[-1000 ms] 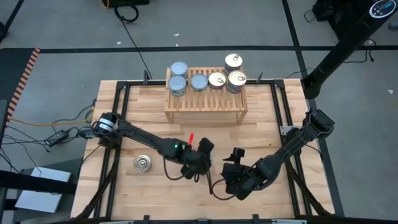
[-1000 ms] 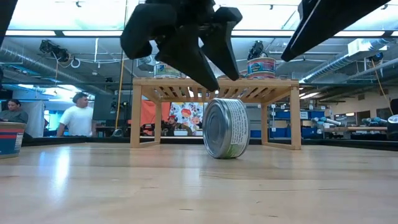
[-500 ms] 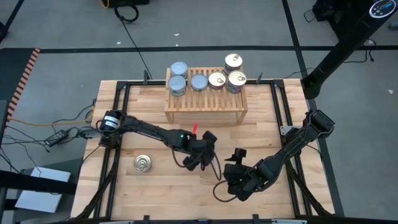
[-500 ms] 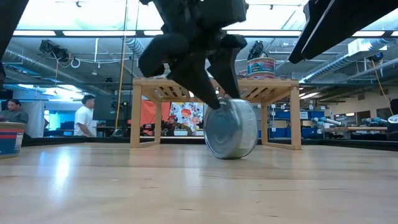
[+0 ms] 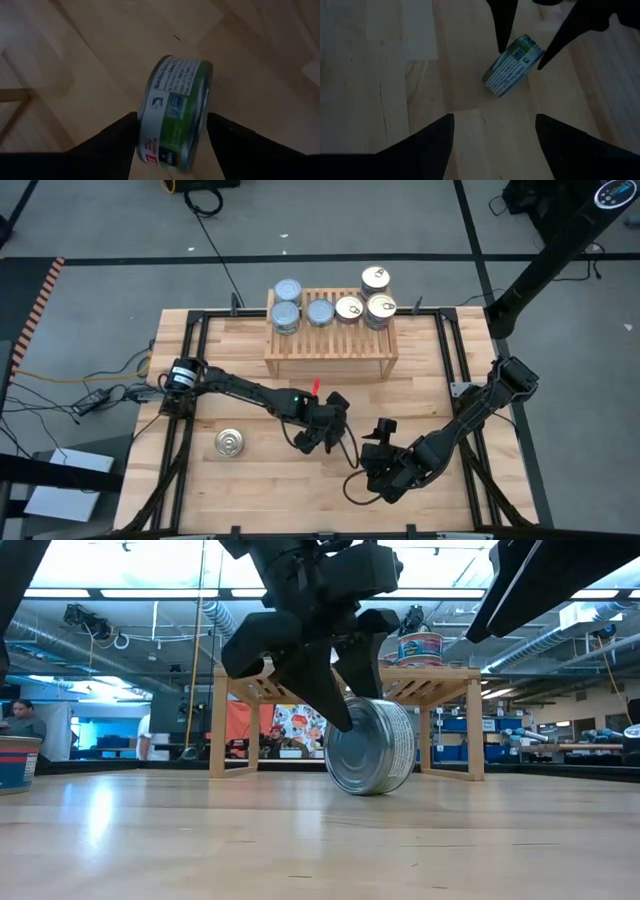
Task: Stack canned seafood by type on shelf
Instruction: Stack the green tuna can on top of the other green tuna can on the shelf, then stack the blue tuna can on top of the other blue tuna can on the shelf
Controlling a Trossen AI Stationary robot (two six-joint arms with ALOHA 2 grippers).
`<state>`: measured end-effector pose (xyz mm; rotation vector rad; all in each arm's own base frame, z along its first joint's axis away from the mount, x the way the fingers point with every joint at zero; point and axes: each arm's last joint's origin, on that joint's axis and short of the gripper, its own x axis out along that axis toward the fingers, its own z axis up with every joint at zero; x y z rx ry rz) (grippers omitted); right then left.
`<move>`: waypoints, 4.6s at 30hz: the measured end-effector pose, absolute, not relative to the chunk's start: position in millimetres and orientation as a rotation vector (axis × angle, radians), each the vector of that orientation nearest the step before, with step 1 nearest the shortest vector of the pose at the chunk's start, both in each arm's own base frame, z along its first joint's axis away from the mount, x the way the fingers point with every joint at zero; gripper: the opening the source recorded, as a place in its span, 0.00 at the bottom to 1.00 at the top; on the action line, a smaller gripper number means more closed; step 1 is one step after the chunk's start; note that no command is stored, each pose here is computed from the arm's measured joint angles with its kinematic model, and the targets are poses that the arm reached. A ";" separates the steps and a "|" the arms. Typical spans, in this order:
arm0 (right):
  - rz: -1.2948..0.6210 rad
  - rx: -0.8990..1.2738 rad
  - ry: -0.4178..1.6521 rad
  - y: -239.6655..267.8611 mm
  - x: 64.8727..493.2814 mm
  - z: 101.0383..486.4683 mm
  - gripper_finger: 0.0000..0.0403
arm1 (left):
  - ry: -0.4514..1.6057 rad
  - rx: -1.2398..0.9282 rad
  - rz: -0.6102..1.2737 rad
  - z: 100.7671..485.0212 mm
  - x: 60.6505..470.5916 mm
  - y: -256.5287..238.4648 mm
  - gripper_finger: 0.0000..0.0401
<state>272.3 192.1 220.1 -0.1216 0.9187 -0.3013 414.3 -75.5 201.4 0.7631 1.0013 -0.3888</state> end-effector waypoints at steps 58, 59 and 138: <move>-0.356 -0.160 1.006 197.0 249.2 216.9 0.63 | 1.052 0.820 0.789 326.9 396.4 94.7 0.36; -0.356 -0.161 1.006 197.0 249.2 216.9 0.63 | 1.050 0.820 0.789 326.7 396.9 94.7 0.36; -0.321 -0.145 1.031 193.2 248.4 197.3 0.34 | 0.933 0.480 0.084 353.4 394.0 29.1 0.02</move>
